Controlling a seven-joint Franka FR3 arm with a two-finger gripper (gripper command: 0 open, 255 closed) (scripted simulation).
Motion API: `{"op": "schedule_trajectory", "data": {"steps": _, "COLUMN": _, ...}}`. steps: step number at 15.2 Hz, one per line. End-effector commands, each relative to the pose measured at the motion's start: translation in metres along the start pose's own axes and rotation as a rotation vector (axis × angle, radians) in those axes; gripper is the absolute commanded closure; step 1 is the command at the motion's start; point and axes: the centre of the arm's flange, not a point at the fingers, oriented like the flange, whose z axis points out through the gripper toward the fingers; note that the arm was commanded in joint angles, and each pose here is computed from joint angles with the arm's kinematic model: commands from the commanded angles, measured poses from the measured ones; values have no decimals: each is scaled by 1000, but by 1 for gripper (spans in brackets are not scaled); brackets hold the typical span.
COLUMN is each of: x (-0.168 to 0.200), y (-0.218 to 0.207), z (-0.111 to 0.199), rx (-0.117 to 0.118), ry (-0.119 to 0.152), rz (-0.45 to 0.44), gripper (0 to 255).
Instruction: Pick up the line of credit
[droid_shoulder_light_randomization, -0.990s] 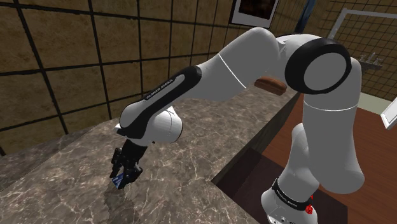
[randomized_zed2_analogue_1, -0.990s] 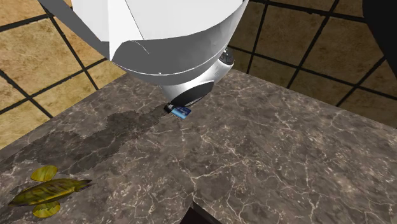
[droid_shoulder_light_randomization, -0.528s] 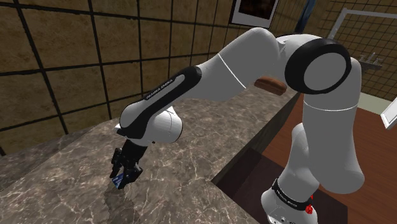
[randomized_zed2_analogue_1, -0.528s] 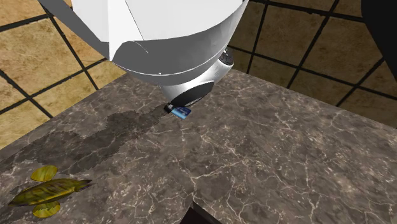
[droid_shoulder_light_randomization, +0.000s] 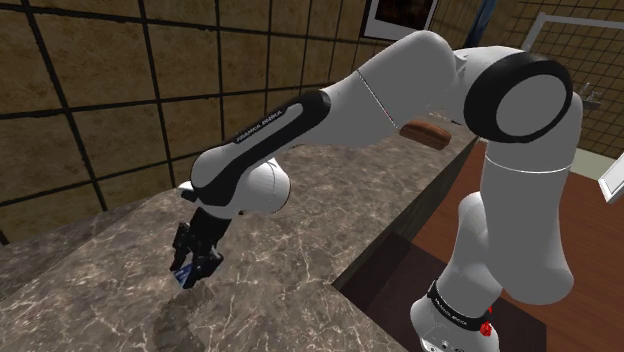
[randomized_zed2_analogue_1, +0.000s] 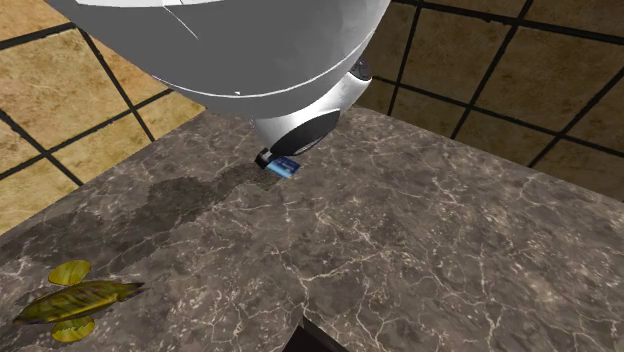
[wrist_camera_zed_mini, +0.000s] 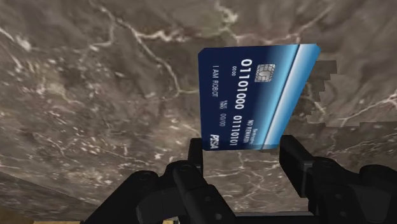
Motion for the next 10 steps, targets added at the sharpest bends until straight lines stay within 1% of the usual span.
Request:
{"op": "schedule_trajectory", "data": {"steps": 1, "x": 5, "y": 0, "z": -9, "rx": 0, "ry": 0, "rz": 0, "gripper": 255}}
{"op": "schedule_trajectory", "data": {"steps": 8, "x": 26, "y": 0, "z": -40, "rx": 0, "ry": 0, "rz": 0, "gripper": 255}}
{"op": "schedule_trajectory", "data": {"steps": 10, "x": 26, "y": 0, "z": -41, "rx": 0, "ry": 0, "rz": 0, "gripper": 255}}
